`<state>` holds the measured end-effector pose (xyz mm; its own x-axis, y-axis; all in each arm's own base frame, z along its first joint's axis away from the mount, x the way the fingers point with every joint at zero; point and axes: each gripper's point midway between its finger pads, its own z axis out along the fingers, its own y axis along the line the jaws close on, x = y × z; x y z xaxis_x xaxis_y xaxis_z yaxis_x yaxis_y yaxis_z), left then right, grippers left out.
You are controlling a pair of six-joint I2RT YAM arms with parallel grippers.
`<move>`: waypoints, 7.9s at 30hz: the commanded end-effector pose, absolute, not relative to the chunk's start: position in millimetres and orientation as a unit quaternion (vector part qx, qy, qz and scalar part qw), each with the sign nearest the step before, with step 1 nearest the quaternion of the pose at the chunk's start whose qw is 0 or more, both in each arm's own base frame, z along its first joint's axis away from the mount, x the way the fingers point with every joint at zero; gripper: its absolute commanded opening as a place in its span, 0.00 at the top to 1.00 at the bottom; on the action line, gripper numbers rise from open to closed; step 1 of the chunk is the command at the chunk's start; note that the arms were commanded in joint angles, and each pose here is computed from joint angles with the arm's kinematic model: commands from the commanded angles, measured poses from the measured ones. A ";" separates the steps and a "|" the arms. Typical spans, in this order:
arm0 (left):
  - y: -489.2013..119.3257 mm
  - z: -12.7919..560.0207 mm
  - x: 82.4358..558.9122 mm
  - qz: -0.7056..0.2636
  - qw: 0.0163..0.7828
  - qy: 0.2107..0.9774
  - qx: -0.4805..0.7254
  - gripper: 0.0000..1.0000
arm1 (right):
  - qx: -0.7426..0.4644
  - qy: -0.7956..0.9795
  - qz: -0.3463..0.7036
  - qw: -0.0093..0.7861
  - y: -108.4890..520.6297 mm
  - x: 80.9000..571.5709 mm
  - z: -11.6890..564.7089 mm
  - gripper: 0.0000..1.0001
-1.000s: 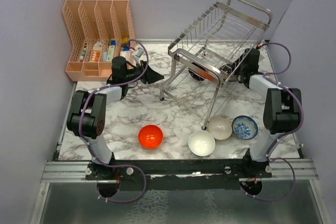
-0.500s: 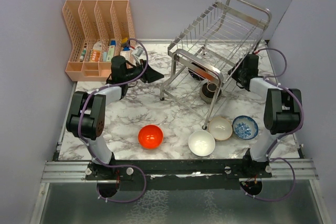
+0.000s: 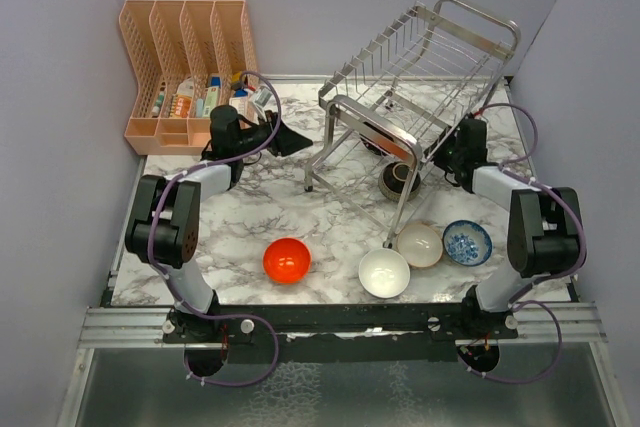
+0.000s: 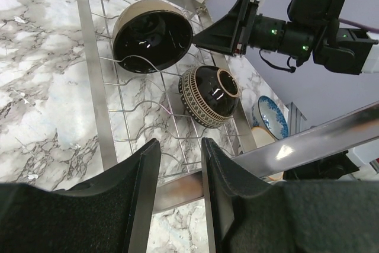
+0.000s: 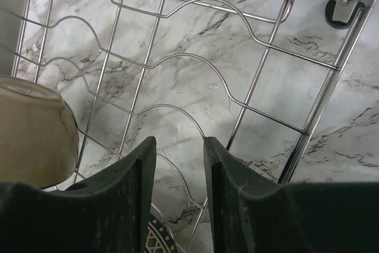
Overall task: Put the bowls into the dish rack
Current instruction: Move the bowl to the dish rack.
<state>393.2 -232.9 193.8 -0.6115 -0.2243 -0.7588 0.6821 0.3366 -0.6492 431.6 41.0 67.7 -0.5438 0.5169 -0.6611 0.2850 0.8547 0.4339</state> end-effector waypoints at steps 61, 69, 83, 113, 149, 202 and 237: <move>-204.5 234.7 407.5 -0.443 0.496 0.736 0.123 0.31 | -0.222 0.814 0.284 0.455 239.7 316.0 147.6 0.20; -203.9 231.6 407.5 -0.442 0.494 0.739 0.121 0.29 | -0.200 0.832 0.237 0.459 229.6 327.4 130.8 0.20; -203.2 234.0 406.6 -0.439 0.497 0.738 0.124 0.29 | -0.096 0.868 0.132 0.469 190.1 351.5 107.1 0.21; -204.1 228.4 408.5 -0.440 0.492 0.741 0.123 0.28 | -0.173 0.828 0.199 0.495 209.6 333.2 132.0 0.20; -204.6 228.0 408.8 -0.443 0.489 0.742 0.120 0.28 | -0.282 0.776 0.316 0.468 265.7 277.7 150.0 0.21; -204.0 223.7 410.1 -0.437 0.487 0.746 0.120 0.28 | -0.075 0.894 0.121 0.424 177.7 332.9 69.0 0.21; -199.8 245.4 411.6 -0.432 0.498 0.745 0.097 0.02 | 0.033 0.907 0.106 0.407 132.8 276.0 138.4 0.04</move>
<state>408.3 -202.9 221.9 -0.5254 -0.2597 -0.8103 0.5773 0.5908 -0.5636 301.9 139.5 136.4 -0.5889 0.0889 -0.8033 -0.0884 0.9809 0.1734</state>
